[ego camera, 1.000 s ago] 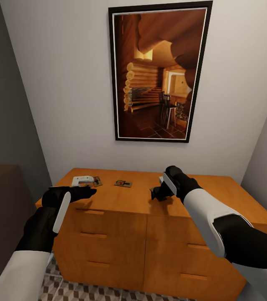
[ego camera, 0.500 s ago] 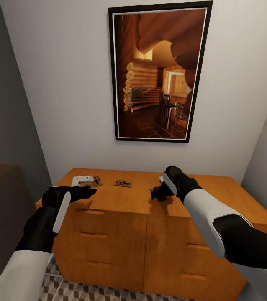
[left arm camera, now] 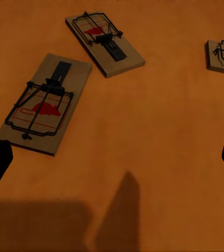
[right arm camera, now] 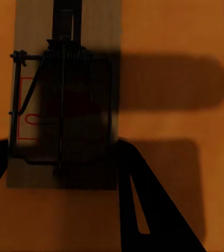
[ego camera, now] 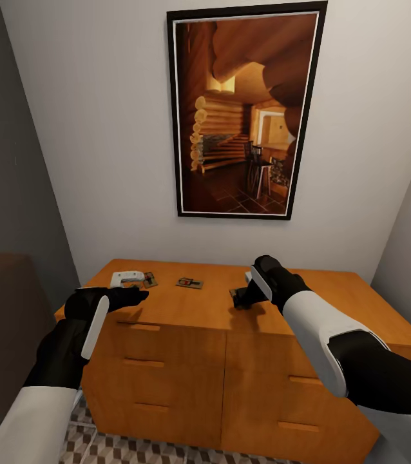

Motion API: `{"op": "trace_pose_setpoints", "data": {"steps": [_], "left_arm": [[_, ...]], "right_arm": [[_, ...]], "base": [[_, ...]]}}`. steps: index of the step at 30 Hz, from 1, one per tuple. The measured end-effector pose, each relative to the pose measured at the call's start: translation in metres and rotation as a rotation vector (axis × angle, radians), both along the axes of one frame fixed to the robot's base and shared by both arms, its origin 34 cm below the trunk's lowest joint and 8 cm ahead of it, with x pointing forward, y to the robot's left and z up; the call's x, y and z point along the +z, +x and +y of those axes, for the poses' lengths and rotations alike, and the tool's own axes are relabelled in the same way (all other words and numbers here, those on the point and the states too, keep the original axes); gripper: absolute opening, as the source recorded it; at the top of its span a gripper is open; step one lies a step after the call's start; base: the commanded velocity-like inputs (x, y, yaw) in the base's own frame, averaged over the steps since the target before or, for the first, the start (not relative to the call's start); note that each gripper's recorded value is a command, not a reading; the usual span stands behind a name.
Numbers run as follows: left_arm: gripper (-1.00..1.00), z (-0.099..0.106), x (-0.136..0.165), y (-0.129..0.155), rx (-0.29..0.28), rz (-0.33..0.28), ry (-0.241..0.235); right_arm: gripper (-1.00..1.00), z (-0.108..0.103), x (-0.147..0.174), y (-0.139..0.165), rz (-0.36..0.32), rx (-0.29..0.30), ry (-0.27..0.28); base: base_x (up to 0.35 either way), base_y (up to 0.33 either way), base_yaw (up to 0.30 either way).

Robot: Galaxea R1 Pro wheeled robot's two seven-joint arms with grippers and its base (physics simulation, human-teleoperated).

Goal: Take the four mousetraps from the cabinet in the bathroom and place them on the bathroom floor. Make sure all four end up on the same floor surface, and ensure that at least two of them are either under or directly next to the same bathroom sink.

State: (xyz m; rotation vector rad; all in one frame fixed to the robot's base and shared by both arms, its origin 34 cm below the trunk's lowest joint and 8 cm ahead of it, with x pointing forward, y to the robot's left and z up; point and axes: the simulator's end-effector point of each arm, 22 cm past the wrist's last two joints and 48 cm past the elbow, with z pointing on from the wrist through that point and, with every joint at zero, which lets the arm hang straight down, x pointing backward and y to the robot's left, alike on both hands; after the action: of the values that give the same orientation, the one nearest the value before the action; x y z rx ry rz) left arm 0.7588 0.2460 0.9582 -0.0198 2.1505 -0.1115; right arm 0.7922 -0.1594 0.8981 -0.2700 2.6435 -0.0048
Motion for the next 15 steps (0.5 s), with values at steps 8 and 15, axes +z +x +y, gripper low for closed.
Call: {"op": "trace_pose_setpoints", "data": {"steps": [8,15], "left_arm": [[1.00,-0.001,0.000,0.000,-0.002,0.000,-0.001],[1.00,0.001,0.000,0.000,0.002,-0.001,0.004]], "right_arm": [[-1.00,-0.002,0.000,0.000,-0.001,-0.001,-0.003],[-1.00,-0.013,0.031,0.019,-0.091,-0.011,-0.026]], "base": [[0.000,0.000,0.000],[0.000,0.000,0.000]]}}
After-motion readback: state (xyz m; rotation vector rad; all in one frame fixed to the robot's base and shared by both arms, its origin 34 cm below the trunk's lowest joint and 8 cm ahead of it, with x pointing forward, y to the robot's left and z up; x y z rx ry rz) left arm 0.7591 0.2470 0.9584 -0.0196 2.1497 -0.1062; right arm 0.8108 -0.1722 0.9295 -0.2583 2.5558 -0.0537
